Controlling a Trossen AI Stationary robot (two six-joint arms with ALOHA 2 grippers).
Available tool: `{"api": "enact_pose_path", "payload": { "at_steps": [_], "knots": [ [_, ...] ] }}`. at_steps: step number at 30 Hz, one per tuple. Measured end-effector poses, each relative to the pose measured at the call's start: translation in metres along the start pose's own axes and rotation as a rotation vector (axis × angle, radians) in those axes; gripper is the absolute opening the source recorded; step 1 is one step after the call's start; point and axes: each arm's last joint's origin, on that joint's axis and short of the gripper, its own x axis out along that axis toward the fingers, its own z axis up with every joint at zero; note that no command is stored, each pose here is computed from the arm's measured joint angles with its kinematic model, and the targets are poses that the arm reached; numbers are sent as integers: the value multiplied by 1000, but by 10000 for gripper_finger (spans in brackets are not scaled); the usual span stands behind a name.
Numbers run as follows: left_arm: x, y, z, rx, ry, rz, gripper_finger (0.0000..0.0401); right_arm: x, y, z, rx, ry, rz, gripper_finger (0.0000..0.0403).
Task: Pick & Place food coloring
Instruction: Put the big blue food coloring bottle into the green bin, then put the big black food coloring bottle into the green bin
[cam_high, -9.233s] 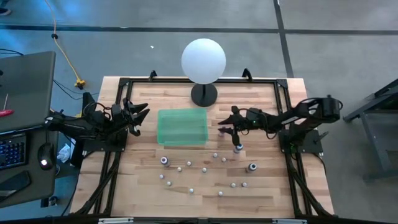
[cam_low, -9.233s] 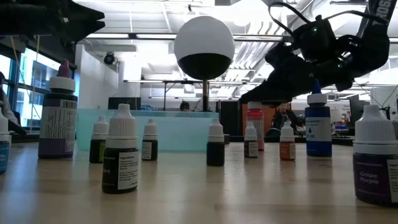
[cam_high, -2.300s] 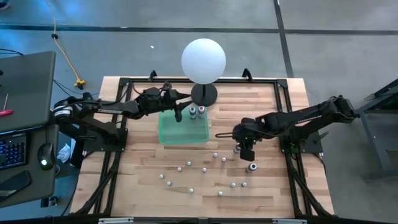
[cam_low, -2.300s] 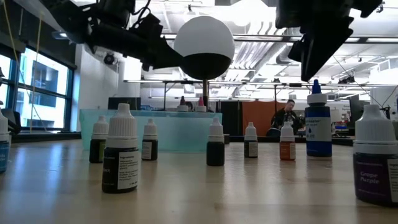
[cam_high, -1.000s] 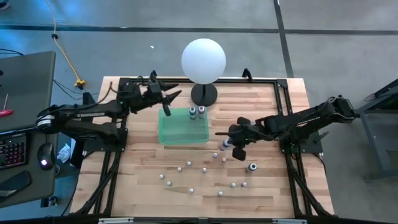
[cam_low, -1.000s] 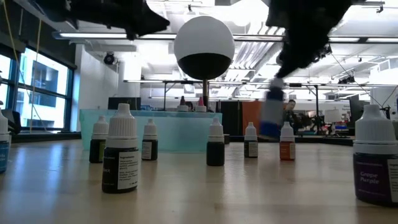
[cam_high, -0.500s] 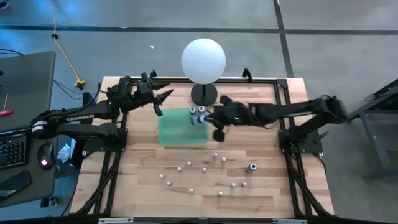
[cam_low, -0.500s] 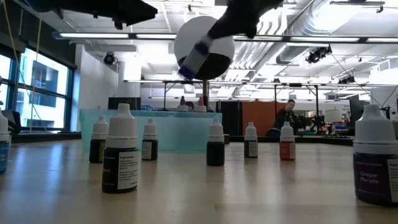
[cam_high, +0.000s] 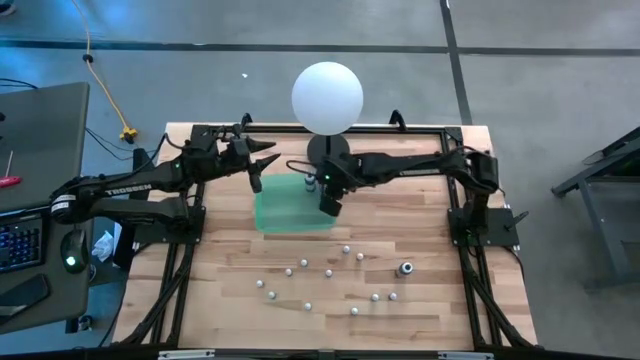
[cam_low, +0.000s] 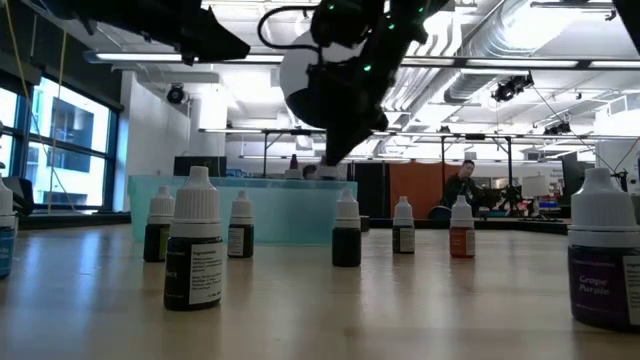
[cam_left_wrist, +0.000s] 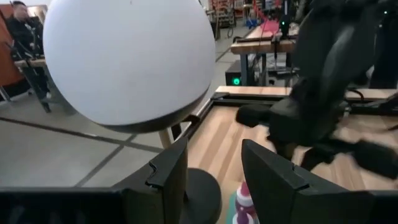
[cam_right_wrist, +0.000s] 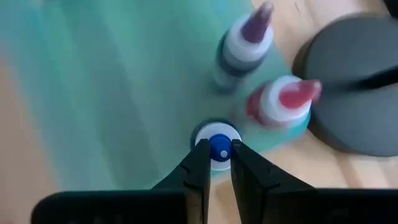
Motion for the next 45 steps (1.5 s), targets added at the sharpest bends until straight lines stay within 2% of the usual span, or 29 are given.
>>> {"api": "enact_pose_path", "payload": {
  "at_steps": [7,16,20,26,29,33,37,41,45],
  "knots": [
    [0,0,-1,1,10,-2,150,7,-12,4,18,4,-6,39],
    [0,-1,-5,4,48,-7,150,7,-17,5,20,-1,-16,105],
    [0,-1,-5,4,48,-7,150,1,-17,7,-69,-10,-14,122],
    [0,-1,-5,4,47,-6,150,-34,-10,29,-107,-32,-3,136],
    [0,-1,-5,3,48,-7,150,-60,-5,34,-143,39,-4,137],
    [0,-1,-5,3,47,-7,150,-102,6,34,-192,160,1,134],
    [0,-1,-5,2,47,-6,150,-136,22,24,-138,284,41,137],
    [0,-1,-5,3,51,-7,150,-143,55,0,-80,405,34,140],
    [0,-1,-7,5,76,-12,150,-138,95,-31,-138,544,144,140]
  ]
}}
